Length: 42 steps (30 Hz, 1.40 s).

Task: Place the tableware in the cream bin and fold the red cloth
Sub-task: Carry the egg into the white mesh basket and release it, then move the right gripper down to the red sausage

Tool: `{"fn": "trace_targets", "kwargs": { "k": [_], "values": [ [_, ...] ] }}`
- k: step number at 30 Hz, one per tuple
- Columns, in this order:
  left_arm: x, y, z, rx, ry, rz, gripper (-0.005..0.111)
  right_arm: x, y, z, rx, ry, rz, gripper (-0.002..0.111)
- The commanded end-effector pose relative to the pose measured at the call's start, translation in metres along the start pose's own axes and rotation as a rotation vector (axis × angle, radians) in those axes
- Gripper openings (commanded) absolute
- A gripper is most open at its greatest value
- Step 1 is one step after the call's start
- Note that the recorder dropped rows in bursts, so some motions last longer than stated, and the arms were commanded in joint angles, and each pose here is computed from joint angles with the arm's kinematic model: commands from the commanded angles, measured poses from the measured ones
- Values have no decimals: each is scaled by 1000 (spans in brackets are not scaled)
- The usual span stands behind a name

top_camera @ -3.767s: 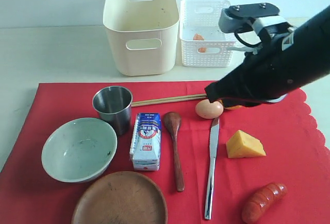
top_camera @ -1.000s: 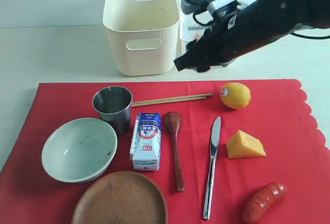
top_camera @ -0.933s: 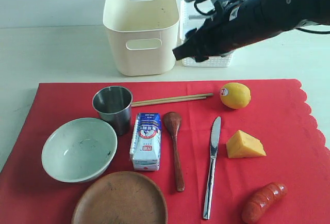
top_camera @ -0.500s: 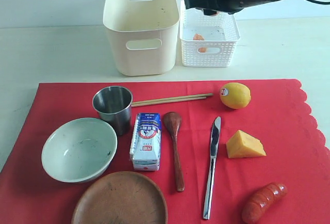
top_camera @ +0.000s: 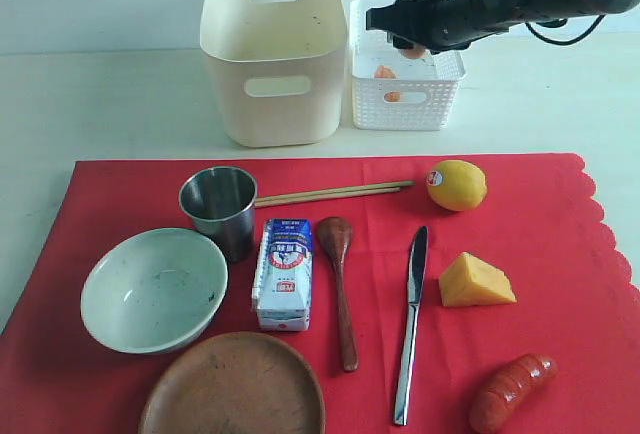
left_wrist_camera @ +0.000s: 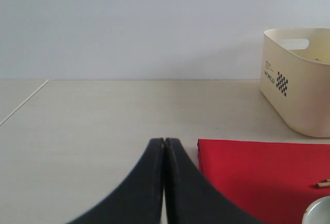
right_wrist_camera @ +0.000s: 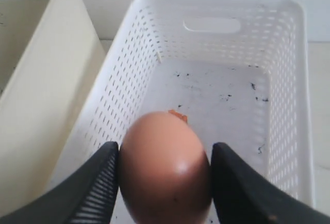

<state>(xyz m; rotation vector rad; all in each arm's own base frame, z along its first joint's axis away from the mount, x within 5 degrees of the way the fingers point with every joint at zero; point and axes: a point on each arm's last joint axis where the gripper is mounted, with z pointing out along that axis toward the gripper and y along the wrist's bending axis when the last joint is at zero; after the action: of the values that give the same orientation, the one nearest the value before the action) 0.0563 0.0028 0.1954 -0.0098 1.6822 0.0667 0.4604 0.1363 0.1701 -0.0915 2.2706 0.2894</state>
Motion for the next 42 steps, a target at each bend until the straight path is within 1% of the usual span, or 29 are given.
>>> {"fn": "trace_targets", "kwargs": {
  "k": [1,4,5,6,7,8,9,10,11,13,14,16,18,22,25,26,27,28,29,30,32,36,42],
  "values": [
    [0,-1,0,9,-5,-9,3,-1,0,9,-1,-12,7,7],
    [0,-1,0,9,-5,-9,3,0,0,10,-1,-10,7,21],
    [0,-1,0,9,-5,-9,3,0,0,10,-1,-10,7,32],
    [0,-1,0,9,-5,-9,3,0,0,10,-1,-13,7,39],
    [0,-1,0,9,-5,-9,3,-1,0,10,-2,-17,13,49],
    [0,-1,0,9,-5,-9,3,-1,0,9,-2,-19,13,54],
    [0,-1,0,9,-5,-9,3,-3,1,8,-3,-23,13,64],
    [0,-1,0,9,-5,-9,3,-4,1,7,-4,-26,13,70],
    [0,-1,0,9,-5,-9,3,-7,2,4,-5,-37,9,79],
    [0,-1,0,9,-5,-9,3,-12,3,-2,-8,-47,-12,86],
    [0,-1,0,9,-5,-9,3,-14,3,-5,-8,-47,-18,86],
    [0,-1,0,9,-5,-9,3,-22,5,-17,-11,-44,-18,84],
    [0,-1,0,9,-5,-9,3,-32,8,-34,-18,-41,-19,80],
    [0,-1,0,9,-5,-9,3,-45,12,-69,-8,10,-81,51],
    [0,-1,0,9,-5,-9,3,-50,13,-89,5,42,-114,32],
    [0,-1,0,9,-5,-9,3,-53,13,-103,10,65,-118,21],
    [0,-1,0,9,-5,-9,3,-55,14,-110,10,75,-115,16],
    [0,-1,0,9,-5,-9,3,-58,16,-125,7,88,-116,8],
    [0,-1,0,9,-5,-9,3,-59,17,-133,5,88,-114,3],
    [0,-1,0,9,-5,-9,3,-58,19,-149,-18,78,-81,0],
    [0,-1,0,9,-5,-9,3,-52,20,-175,-38,66,-60,0],
    [0,-1,0,9,-5,-9,3,-27,16,-198,-43,99,-42,0],
    [0,-1,0,9,-5,-9,3,18,8,-226,-40,164,-41,0]
  ]
}}
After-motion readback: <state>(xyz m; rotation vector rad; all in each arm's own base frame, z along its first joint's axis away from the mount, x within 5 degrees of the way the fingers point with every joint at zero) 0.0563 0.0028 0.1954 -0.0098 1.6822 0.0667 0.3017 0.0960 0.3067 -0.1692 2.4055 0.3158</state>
